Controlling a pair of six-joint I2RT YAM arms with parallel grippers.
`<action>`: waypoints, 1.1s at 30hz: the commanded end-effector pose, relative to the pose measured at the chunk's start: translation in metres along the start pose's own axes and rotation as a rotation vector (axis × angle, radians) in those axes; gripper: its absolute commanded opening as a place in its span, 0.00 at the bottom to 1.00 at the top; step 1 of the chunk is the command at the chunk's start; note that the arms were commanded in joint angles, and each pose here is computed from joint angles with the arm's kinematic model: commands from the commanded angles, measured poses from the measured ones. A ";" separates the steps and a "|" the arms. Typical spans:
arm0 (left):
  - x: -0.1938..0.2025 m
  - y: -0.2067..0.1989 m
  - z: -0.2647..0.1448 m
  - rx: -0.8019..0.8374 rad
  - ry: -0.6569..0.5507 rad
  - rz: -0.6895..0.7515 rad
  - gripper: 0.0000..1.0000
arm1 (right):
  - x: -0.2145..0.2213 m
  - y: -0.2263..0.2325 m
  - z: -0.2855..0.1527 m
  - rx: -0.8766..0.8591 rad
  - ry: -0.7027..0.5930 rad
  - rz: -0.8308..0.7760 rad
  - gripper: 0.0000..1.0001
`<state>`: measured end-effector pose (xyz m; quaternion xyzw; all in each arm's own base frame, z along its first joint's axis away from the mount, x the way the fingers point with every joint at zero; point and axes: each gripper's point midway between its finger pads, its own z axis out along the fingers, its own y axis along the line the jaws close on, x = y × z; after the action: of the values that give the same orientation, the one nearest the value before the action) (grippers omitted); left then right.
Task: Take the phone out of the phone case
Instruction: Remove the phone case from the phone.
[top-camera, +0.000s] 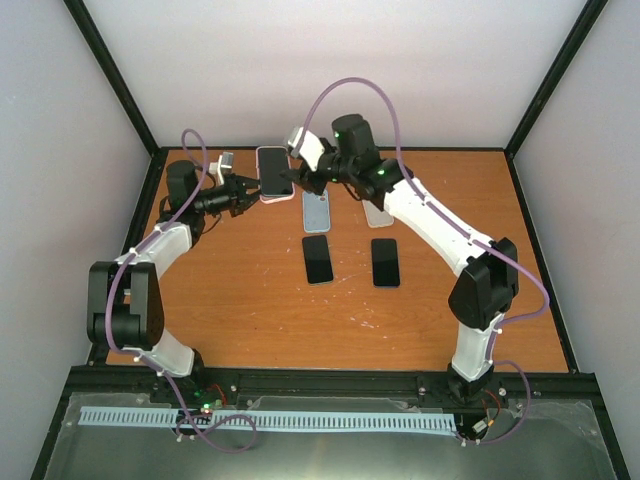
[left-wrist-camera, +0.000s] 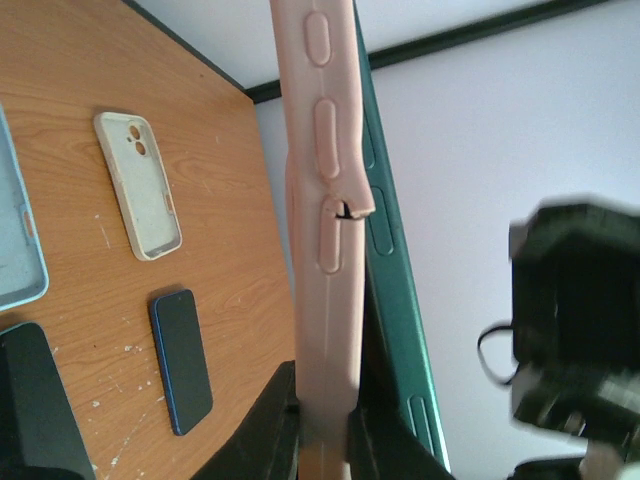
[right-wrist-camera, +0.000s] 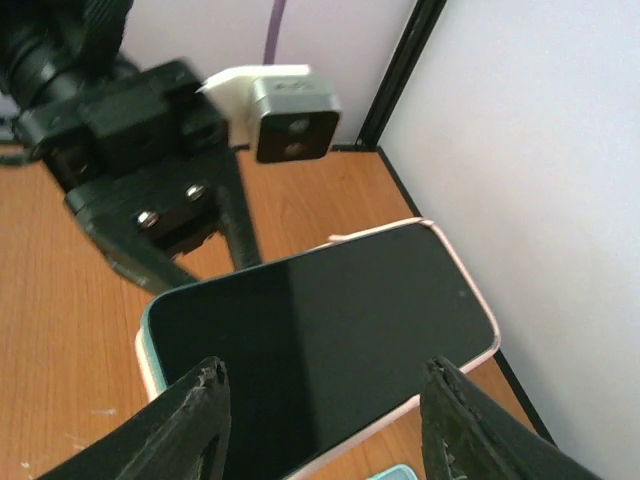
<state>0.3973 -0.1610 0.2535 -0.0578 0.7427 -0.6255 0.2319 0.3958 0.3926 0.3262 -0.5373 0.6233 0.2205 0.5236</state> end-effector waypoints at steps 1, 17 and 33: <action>-0.016 -0.003 -0.003 0.006 -0.052 -0.106 0.01 | 0.000 0.015 0.005 0.062 0.043 -0.191 0.51; -0.021 0.001 -0.002 -0.007 -0.063 -0.141 0.01 | 0.008 0.037 0.040 0.185 0.107 -0.371 0.45; -0.019 0.001 -0.003 -0.013 -0.069 -0.138 0.01 | 0.032 0.025 0.060 0.303 0.194 -0.510 0.39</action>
<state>0.4132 -0.1510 0.2372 -0.1584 0.7399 -0.6248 0.1926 0.3838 0.4360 0.2784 -0.6179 0.5487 -0.0048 0.5631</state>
